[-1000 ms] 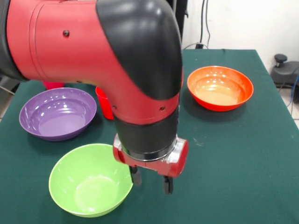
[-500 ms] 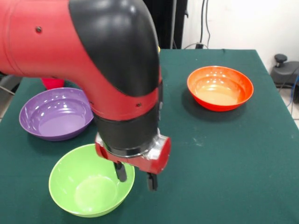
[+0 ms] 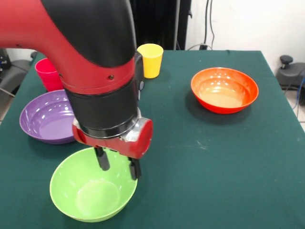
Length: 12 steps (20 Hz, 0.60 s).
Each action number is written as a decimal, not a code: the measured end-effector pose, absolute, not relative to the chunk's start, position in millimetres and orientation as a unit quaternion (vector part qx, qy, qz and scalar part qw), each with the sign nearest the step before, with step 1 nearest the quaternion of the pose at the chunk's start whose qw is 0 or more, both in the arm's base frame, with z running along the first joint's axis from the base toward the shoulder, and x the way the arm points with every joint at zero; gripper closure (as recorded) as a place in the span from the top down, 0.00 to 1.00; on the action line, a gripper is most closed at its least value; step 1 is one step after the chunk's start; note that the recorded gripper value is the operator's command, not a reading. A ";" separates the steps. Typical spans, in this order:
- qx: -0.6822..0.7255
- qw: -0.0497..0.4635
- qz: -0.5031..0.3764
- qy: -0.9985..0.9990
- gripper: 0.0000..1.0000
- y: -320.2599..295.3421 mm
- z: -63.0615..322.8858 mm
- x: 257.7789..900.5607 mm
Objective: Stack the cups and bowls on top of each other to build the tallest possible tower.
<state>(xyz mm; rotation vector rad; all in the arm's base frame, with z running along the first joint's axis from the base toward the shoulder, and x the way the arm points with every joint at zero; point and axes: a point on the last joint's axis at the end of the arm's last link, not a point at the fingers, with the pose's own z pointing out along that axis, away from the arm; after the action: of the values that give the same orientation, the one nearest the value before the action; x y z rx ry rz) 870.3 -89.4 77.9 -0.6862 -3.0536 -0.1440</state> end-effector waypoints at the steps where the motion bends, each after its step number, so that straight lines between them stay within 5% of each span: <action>1: -0.219 -0.001 -0.045 -0.975 1.00 -90.9 77.5 870.7; 12: -0.223 -0.061 -0.051 -0.971 1.00 -95.9 42.0 876.5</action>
<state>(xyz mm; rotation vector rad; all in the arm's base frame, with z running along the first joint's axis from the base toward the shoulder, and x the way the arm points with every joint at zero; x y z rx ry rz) 876.5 -95.9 42.0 -0.7307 -3.1764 -0.1667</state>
